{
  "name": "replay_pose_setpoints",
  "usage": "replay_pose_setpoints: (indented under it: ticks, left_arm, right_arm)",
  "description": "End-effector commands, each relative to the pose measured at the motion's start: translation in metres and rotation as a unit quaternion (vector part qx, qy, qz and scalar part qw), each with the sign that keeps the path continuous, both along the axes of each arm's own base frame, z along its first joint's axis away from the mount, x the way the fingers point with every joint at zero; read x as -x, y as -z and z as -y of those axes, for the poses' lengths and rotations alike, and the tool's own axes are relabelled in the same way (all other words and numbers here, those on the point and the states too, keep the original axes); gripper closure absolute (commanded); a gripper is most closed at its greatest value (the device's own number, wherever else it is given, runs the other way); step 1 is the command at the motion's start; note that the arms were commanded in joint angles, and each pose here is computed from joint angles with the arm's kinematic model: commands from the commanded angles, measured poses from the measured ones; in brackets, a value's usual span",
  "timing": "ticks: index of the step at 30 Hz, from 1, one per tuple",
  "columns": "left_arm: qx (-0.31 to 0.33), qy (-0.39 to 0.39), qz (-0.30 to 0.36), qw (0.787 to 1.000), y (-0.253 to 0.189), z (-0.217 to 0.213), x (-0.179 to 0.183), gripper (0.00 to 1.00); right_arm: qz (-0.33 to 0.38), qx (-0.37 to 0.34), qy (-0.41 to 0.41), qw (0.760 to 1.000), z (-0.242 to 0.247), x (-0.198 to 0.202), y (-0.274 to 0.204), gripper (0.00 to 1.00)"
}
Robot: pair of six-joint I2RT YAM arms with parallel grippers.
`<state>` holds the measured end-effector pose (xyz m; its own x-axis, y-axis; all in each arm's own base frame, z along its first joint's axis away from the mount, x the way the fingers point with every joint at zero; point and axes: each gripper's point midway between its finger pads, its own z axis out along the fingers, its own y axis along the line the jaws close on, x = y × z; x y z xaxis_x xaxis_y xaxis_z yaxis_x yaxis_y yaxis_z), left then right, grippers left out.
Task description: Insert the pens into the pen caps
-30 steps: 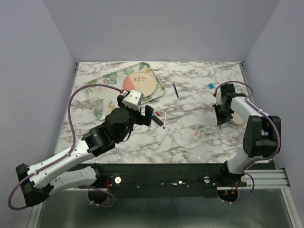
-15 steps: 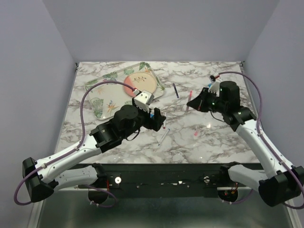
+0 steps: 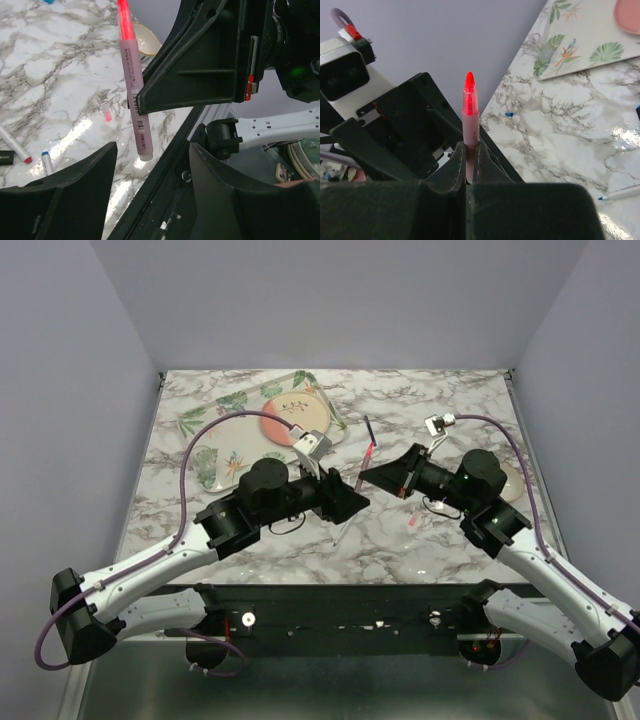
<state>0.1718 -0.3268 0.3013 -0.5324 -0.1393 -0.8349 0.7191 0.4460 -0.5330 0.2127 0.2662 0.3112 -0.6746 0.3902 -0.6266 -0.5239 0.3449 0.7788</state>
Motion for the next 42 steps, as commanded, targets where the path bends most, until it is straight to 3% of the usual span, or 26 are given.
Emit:
replay_pose_setpoints:
  ticks: [1, 14, 16, 17, 20, 21, 22, 23, 24, 26, 27, 31, 35, 38, 42]
  left_arm:
    - [0.027, 0.034, -0.001, 0.999, -0.014, 0.01, 0.008, 0.37]
    - [0.023, 0.036, 0.006, 0.999, -0.018, 0.015, 0.002, 0.47]
    - [0.03, 0.039, 0.005, 0.999, -0.02, 0.016, 0.002, 0.52]
    - [0.029, 0.04, 0.004, 0.999, -0.019, 0.017, 0.001, 0.56]
    - [0.023, 0.036, -0.006, 0.999, -0.015, 0.018, -0.003, 0.83]
    - [0.019, 0.033, -0.01, 0.999, -0.012, 0.018, -0.005, 1.0]
    - [0.019, 0.033, -0.015, 0.999, -0.011, 0.018, -0.006, 1.0]
    - [0.017, 0.028, -0.019, 0.999, -0.008, 0.016, -0.01, 1.0]
    - [0.019, 0.029, -0.019, 0.999, -0.008, 0.015, -0.011, 1.0]
    - [0.017, 0.027, -0.019, 0.999, -0.004, 0.011, -0.016, 1.0]
    - [0.013, 0.027, -0.017, 0.999, -0.002, 0.009, -0.017, 1.0]
    - [-0.028, -0.008, 0.003, 1.0, 0.007, -0.011, -0.034, 1.0]
    - [-0.09, -0.087, 0.051, 0.991, 0.012, -0.043, -0.059, 1.0]
    - [-0.117, -0.136, 0.064, 0.982, 0.022, -0.063, -0.065, 1.0]
    - [-0.092, -0.15, 0.089, 0.98, 0.025, -0.073, -0.062, 1.0]
  right_arm:
    - [0.023, -0.041, 0.007, 0.999, 0.0, 0.003, -0.022, 0.99]
    - [0.018, -0.028, -0.026, 0.999, -0.004, 0.018, -0.004, 0.99]
    - [0.023, -0.03, -0.025, 0.999, -0.003, 0.019, -0.005, 0.99]
    - [0.022, -0.029, -0.024, 0.999, -0.002, 0.019, -0.002, 0.99]
    - [0.022, -0.024, -0.027, 0.999, -0.002, 0.021, 0.001, 0.99]
    - [0.024, -0.023, -0.031, 0.999, -0.003, 0.022, 0.002, 0.99]
    - [0.024, -0.021, -0.036, 0.999, -0.003, 0.023, 0.002, 0.98]
    - [0.025, -0.021, -0.039, 0.999, -0.004, 0.024, 0.001, 0.94]
    - [0.017, -0.019, -0.037, 0.999, -0.003, 0.024, 0.002, 0.79]
    - [0.008, -0.019, -0.023, 1.0, -0.001, 0.021, 0.001, 0.64]
    - [-0.008, -0.016, -0.015, 1.0, 0.001, 0.021, 0.003, 0.51]
    - [-0.076, 0.02, 0.056, 0.995, 0.019, 0.011, 0.02, 0.35]
    - [-0.145, 0.076, 0.177, 0.971, 0.054, -0.006, 0.057, 0.32]
    - [-0.232, 0.124, 0.353, 0.898, 0.109, -0.025, 0.107, 0.32]
    - [-0.287, 0.199, 0.43, 0.832, 0.142, -0.021, 0.149, 0.32]
